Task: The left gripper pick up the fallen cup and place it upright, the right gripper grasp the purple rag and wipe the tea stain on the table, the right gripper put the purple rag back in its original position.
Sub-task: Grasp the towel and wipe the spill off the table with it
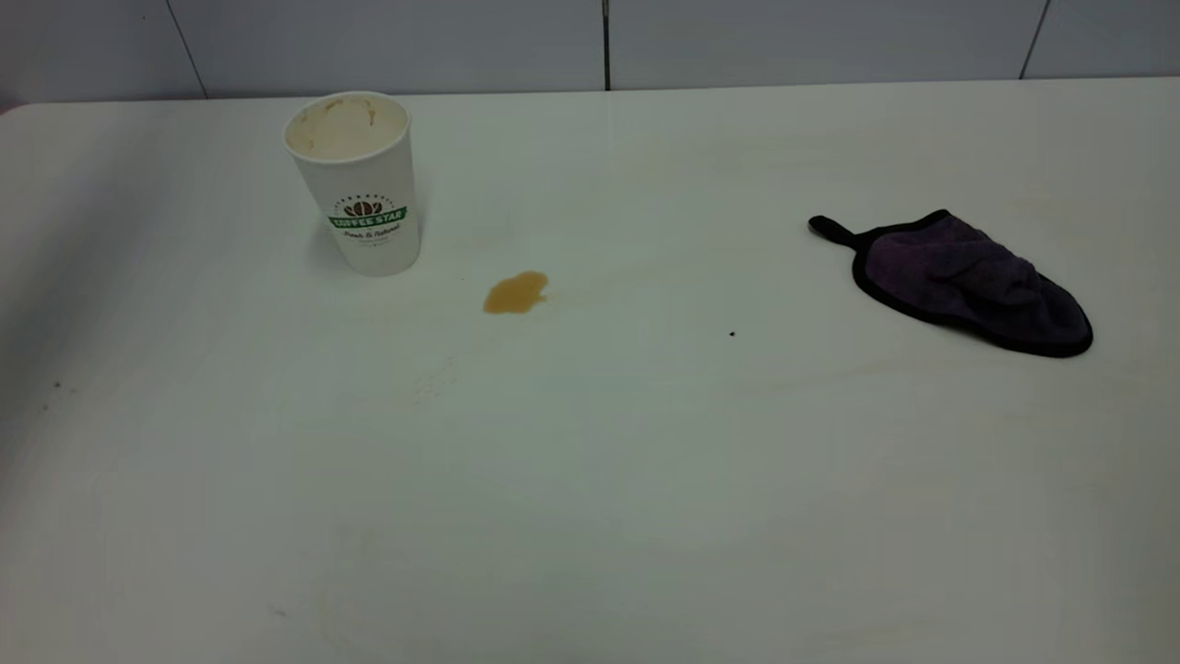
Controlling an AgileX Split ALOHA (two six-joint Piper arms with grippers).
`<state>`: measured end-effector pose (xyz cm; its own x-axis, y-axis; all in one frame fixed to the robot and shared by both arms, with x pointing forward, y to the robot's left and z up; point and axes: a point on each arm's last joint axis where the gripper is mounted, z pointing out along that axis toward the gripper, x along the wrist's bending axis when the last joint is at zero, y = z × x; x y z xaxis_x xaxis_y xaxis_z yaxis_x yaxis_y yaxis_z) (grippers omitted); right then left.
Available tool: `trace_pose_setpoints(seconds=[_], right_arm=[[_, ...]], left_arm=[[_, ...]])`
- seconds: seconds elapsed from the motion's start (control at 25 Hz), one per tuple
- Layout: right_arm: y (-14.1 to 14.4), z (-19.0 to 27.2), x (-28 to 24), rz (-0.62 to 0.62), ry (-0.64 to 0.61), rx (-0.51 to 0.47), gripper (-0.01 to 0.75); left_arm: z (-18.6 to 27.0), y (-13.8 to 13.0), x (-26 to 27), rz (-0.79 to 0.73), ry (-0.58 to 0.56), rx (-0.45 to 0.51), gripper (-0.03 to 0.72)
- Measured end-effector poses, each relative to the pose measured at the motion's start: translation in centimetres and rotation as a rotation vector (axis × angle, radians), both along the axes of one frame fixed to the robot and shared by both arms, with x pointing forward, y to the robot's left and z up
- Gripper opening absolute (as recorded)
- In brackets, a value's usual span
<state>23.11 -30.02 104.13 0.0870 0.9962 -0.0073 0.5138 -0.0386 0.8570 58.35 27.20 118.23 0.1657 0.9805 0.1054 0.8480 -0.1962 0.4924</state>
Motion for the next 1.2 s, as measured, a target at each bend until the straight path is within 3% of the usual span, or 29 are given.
trace_pose_setpoints(seconds=[0.56,1.0,1.2], right_arm=[[0.0,0.0,0.0,0.000,0.000,0.000,0.237],[0.0,0.0,0.0,0.000,0.000,0.000,0.237],[0.0,0.0,0.0,0.000,0.000,0.000,0.237]], left_arm=[[-2.5,2.6,-16.0,0.199,0.031,0.022,0.567],[-11.4,3.5,-25.7,0.213,0.143,0.022,0.567],[-14.2,3.9,-29.3,0.221,0.055,0.006,0.567]])
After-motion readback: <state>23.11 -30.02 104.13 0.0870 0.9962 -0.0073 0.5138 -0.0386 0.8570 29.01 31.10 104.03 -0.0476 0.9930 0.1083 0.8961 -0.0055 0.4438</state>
